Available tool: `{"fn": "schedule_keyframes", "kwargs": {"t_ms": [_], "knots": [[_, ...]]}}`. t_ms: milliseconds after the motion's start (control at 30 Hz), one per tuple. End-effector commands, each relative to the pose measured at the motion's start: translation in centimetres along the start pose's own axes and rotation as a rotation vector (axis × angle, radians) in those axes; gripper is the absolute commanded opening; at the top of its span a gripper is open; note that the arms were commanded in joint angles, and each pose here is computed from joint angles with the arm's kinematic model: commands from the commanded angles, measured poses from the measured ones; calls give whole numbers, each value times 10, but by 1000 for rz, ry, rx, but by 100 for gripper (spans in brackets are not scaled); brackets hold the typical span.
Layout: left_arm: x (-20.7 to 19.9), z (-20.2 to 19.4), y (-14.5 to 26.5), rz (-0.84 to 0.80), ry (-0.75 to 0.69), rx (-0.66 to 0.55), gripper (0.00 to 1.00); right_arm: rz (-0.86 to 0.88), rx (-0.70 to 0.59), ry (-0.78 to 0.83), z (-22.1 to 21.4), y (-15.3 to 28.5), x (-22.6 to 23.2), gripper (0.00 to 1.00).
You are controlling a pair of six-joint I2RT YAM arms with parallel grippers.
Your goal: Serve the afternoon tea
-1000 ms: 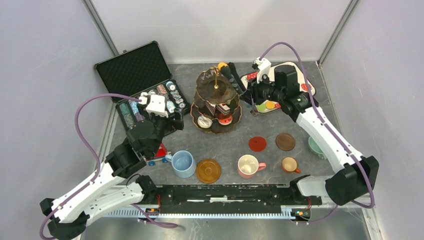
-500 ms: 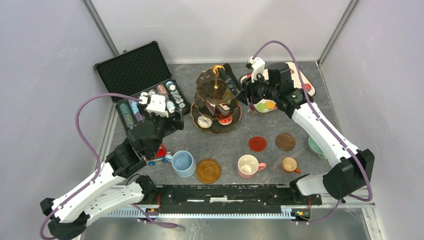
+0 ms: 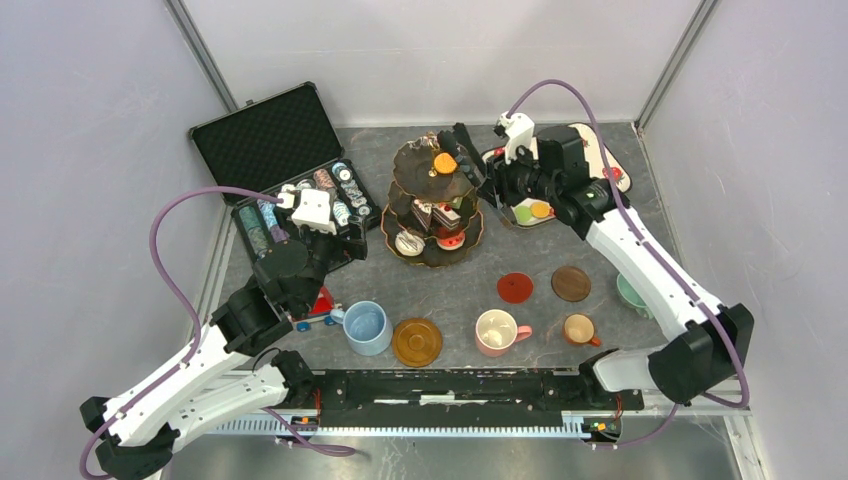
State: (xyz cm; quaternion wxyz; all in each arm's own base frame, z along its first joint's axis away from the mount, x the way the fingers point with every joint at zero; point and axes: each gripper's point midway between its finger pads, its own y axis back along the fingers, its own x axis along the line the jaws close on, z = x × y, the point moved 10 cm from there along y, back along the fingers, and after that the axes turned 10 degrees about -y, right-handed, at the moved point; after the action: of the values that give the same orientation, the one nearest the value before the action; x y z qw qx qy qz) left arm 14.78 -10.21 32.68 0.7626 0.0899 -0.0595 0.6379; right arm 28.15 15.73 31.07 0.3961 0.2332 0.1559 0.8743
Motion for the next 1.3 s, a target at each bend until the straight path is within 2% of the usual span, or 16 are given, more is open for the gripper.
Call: {"fn": "schedule_keyframes", "kwargs": {"t_ms": [0, 167, 333, 400, 600, 800, 1033, 1267], "knots": [[2, 8, 0, 13, 38, -29, 99, -105, -227, 52, 37, 44, 10, 42], [2, 8, 0, 11, 38, -28, 99, -359, -324, 54, 41, 77, -5, 43], [3, 9, 0, 12, 40, -32, 99, -677, -190, 19, 28, 86, -46, 43], [3, 8, 1, 13, 40, -31, 99, -727, -100, -7, 17, 79, -63, 43], [1, 8, 0, 2, 39, -28, 99, -694, 220, -26, -18, 20, -96, 49], [3, 8, 1, 14, 36, -28, 99, -706, 400, -26, -48, -20, -119, 51], [3, 8, 0, 9, 37, -30, 100, -668, 470, -35, -69, -42, -129, 52], [3, 7, 0, 17, 34, -27, 100, -656, 473, -36, -70, -61, -138, 53]]}}
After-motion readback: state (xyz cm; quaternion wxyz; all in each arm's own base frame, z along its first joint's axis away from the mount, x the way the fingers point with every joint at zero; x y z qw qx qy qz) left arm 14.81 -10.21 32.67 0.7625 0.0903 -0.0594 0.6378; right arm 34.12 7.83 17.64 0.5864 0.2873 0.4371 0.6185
